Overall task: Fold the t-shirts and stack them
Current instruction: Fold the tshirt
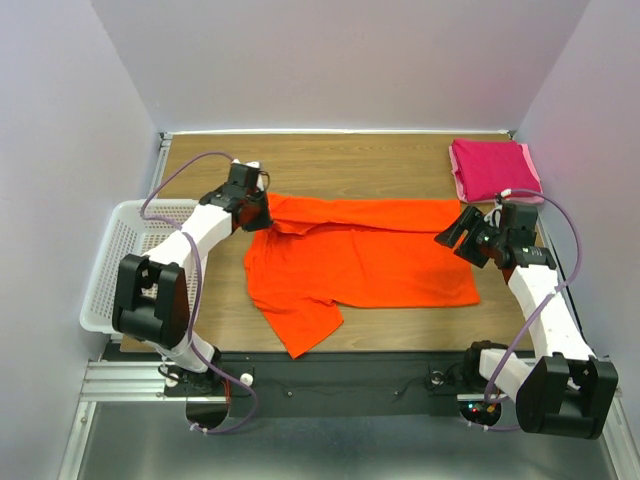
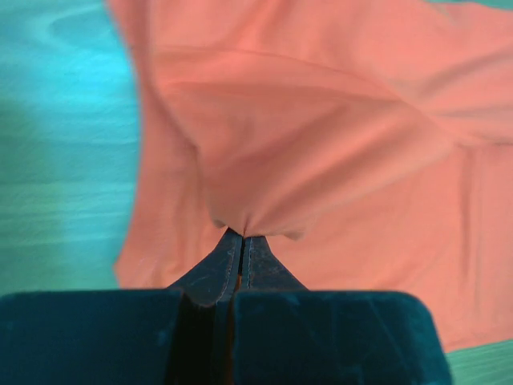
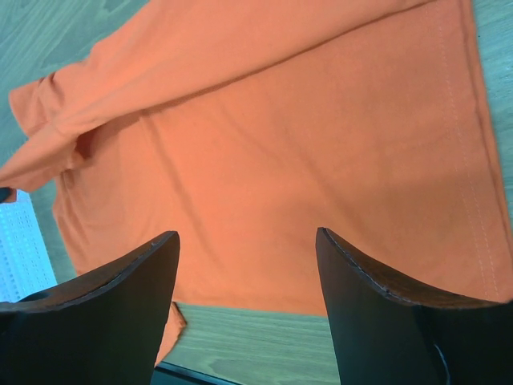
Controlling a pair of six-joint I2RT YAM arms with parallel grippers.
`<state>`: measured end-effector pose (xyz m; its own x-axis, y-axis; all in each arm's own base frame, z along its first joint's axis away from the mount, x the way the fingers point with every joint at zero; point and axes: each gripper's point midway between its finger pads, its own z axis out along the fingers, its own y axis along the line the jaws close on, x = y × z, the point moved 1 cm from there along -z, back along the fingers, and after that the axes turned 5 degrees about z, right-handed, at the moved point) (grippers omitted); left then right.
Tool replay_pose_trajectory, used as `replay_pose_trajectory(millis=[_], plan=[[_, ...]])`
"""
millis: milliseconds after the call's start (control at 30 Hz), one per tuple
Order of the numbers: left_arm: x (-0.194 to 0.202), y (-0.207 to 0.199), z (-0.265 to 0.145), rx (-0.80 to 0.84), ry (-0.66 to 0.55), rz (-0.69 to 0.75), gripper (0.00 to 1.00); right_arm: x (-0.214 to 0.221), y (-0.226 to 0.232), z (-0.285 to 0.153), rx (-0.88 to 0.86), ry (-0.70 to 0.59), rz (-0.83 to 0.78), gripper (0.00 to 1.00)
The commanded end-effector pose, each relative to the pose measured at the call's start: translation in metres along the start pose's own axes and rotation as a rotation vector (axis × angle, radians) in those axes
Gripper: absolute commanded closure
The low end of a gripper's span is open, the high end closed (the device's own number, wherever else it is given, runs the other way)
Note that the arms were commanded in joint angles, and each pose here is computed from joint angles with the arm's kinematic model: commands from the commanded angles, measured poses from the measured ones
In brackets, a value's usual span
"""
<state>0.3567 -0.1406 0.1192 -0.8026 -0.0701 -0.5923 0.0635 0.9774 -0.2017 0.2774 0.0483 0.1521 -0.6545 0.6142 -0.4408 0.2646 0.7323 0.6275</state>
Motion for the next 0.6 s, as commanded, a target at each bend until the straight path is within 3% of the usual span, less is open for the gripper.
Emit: replay_pose_trajectory(millis=[0,133,200,233,300,333,367,500,567], plan=[[0.008,0.010,-0.013,0.066,0.039,-0.064,1.00,-0.010,0.010,-0.006,-0.023,-0.047,-0.026,0.26],[0.029,0.005,-0.002,0.118,0.116,-0.056,0.98,-0.010,0.007,-0.005,-0.012,-0.048,-0.028,0.26],[0.041,0.008,0.005,0.109,0.151,-0.074,0.90,-0.010,0.007,-0.005,-0.011,-0.049,-0.030,0.26],[0.048,0.011,0.007,0.090,0.163,-0.090,0.72,-0.011,0.008,-0.006,-0.012,-0.053,-0.033,0.26],[0.050,0.020,0.008,0.042,0.137,-0.110,0.51,-0.011,0.008,-0.007,-0.008,-0.056,-0.033,0.26],[0.042,0.021,0.001,0.029,0.091,-0.121,0.34,-0.012,0.008,-0.007,-0.008,-0.058,-0.033,0.26],[0.037,0.026,-0.002,0.000,0.058,-0.130,0.29,-0.011,0.007,-0.007,-0.006,-0.059,-0.032,0.26],[-0.001,0.045,-0.029,-0.199,-0.150,-0.070,0.30,-0.009,0.005,-0.007,0.000,-0.058,-0.028,0.26],[-0.004,0.016,-0.038,-0.184,-0.189,0.049,0.35,-0.009,0.003,-0.006,0.005,-0.055,-0.025,0.26]])
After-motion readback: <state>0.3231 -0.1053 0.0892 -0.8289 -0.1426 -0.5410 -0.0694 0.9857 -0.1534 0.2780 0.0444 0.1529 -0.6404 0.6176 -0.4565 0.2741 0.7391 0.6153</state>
